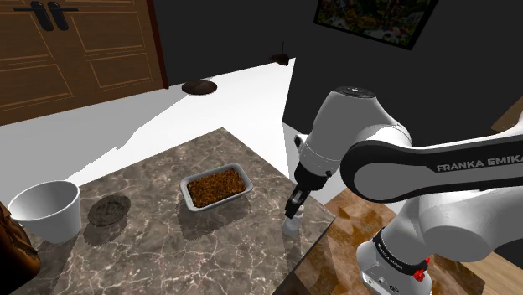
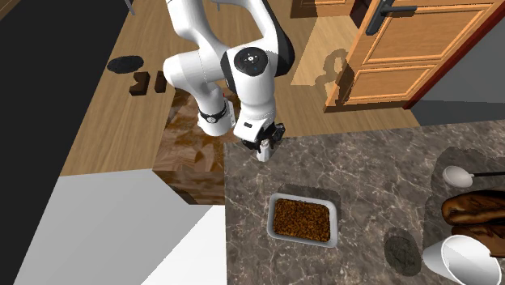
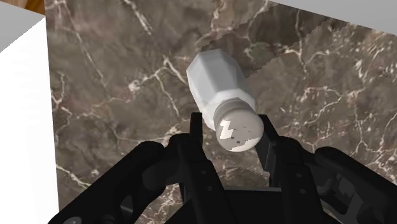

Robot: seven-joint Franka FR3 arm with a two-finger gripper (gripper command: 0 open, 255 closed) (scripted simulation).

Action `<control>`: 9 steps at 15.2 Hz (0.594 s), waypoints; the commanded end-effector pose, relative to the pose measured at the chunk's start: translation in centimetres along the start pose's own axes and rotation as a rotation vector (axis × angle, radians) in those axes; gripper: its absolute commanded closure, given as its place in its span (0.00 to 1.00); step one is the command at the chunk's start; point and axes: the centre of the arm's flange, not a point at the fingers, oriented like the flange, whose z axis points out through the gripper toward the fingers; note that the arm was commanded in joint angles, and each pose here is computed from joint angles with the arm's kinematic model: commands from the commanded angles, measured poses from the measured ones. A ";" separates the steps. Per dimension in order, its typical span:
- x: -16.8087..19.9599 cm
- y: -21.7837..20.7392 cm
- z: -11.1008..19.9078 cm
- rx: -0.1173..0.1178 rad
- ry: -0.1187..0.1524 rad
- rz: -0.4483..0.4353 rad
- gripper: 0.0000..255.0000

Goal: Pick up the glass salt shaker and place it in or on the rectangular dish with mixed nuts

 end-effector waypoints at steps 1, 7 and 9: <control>0.0 0.0 -0.5 -0.001 -0.002 0.000 1.00; 0.2 -0.4 -3.6 -0.001 -0.002 0.000 1.00; 0.2 -0.6 -4.7 -0.001 -0.002 0.000 1.00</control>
